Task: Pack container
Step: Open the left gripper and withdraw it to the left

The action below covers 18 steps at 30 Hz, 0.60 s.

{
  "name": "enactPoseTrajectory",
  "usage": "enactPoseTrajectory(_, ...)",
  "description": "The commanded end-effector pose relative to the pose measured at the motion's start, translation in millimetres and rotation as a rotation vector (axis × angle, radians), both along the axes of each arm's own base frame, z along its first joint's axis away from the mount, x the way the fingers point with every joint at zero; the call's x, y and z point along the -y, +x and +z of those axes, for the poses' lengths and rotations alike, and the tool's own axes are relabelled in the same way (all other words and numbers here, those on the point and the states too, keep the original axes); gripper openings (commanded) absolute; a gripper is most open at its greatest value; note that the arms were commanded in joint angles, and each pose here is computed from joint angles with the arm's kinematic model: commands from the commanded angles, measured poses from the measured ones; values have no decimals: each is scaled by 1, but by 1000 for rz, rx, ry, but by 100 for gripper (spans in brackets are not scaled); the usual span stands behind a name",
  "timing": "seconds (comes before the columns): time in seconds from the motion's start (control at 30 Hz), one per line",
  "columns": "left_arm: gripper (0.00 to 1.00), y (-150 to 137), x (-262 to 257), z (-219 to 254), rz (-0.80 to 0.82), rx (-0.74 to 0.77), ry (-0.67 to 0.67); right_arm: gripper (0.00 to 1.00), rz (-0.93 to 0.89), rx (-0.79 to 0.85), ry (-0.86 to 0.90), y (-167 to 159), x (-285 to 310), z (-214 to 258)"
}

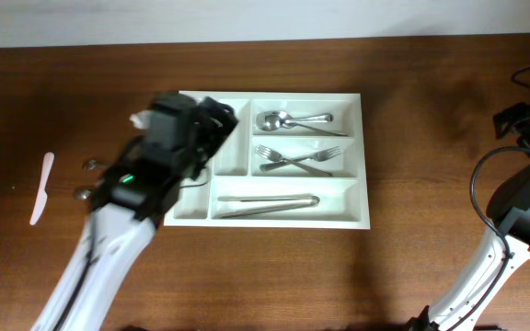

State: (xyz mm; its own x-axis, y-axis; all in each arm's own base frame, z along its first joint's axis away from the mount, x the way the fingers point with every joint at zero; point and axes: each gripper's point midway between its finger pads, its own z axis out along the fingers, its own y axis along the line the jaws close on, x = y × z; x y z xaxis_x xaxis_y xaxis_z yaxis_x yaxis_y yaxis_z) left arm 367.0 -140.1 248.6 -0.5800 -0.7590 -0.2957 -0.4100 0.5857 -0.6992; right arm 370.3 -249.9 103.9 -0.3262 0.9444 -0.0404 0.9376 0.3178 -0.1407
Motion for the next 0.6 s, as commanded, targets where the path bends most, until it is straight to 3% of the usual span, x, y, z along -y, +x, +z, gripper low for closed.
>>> enactPoseTrajectory(0.0, 99, -11, -44, 11, 8, 45, 183, 99, 5, 39, -34, 1, 0, 21)
enactPoseTrajectory(0.03, 99, -12, -75, 4, 219, -17, 140, 99, 5, 39, -34, 1, 1, 21)
enactPoseTrajectory(0.1, 99, -9, -113, -12, 458, -101, 43, 99, 5, 39, -34, 1, 1, 21)
enactPoseTrajectory(0.23, 99, 5, -166, -58, 710, -254, -88, 99, 5, 39, -34, 1, 0, 21)
enactPoseTrajectory(0.4, 99, 7, -213, -124, 818, -459, -157, 99, 5, 39, -34, 1, 1, 21)
enactPoseTrajectory(0.57, 99, 1, -240, -170, 796, -577, -110, 99, 5, 39, -34, 1, 1, 21)
